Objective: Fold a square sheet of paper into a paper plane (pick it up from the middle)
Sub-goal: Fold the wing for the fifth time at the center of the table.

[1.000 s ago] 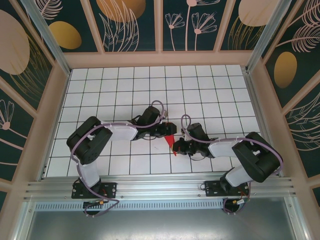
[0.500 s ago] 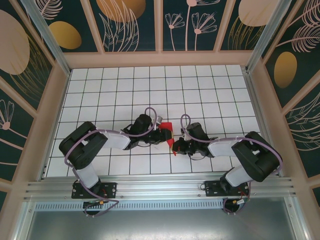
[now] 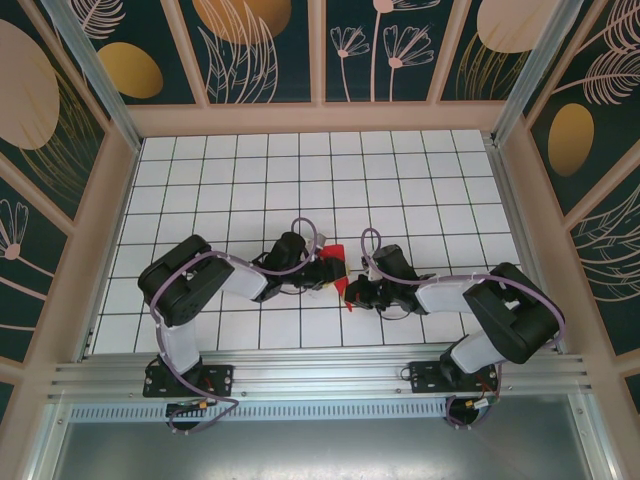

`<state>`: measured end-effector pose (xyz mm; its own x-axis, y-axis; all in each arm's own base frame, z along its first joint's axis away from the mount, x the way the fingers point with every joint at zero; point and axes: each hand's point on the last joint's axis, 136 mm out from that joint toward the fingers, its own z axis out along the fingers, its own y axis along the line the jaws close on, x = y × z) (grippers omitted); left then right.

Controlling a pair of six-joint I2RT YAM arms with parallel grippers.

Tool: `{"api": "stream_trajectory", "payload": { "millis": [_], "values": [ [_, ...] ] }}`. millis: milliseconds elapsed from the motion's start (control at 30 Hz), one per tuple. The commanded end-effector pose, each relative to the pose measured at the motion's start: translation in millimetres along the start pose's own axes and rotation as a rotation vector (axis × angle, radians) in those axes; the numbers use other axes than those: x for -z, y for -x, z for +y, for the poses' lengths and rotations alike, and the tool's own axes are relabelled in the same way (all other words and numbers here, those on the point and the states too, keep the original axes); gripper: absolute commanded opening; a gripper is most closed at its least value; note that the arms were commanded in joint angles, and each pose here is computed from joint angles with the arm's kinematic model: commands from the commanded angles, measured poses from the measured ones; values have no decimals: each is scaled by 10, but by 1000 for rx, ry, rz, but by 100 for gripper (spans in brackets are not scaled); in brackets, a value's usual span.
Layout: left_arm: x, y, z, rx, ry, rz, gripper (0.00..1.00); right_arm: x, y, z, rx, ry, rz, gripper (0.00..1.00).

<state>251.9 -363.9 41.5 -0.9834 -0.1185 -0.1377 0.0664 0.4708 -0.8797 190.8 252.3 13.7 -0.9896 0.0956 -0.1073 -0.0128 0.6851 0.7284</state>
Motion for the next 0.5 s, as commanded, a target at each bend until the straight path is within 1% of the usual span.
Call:
{"api": "stream_trajectory", "payload": {
  "millis": [0, 200, 300, 467],
  "values": [
    [-42, 178, 153, 1, 89, -68, 50, 10, -333, -618, -112, -232, 84, 0],
    [-14, 323, 354, 10, 242, -124, 49, 23, -347, -620, -105, -238, 89, 0],
    [23, 375, 375, 7, 257, -150, 48, 25, -366, -647, -109, -248, 93, 0],
    [28, 475, 366, -8, 253, -161, 49, 32, -385, -680, -113, -258, 95, 0]
  ]
}}
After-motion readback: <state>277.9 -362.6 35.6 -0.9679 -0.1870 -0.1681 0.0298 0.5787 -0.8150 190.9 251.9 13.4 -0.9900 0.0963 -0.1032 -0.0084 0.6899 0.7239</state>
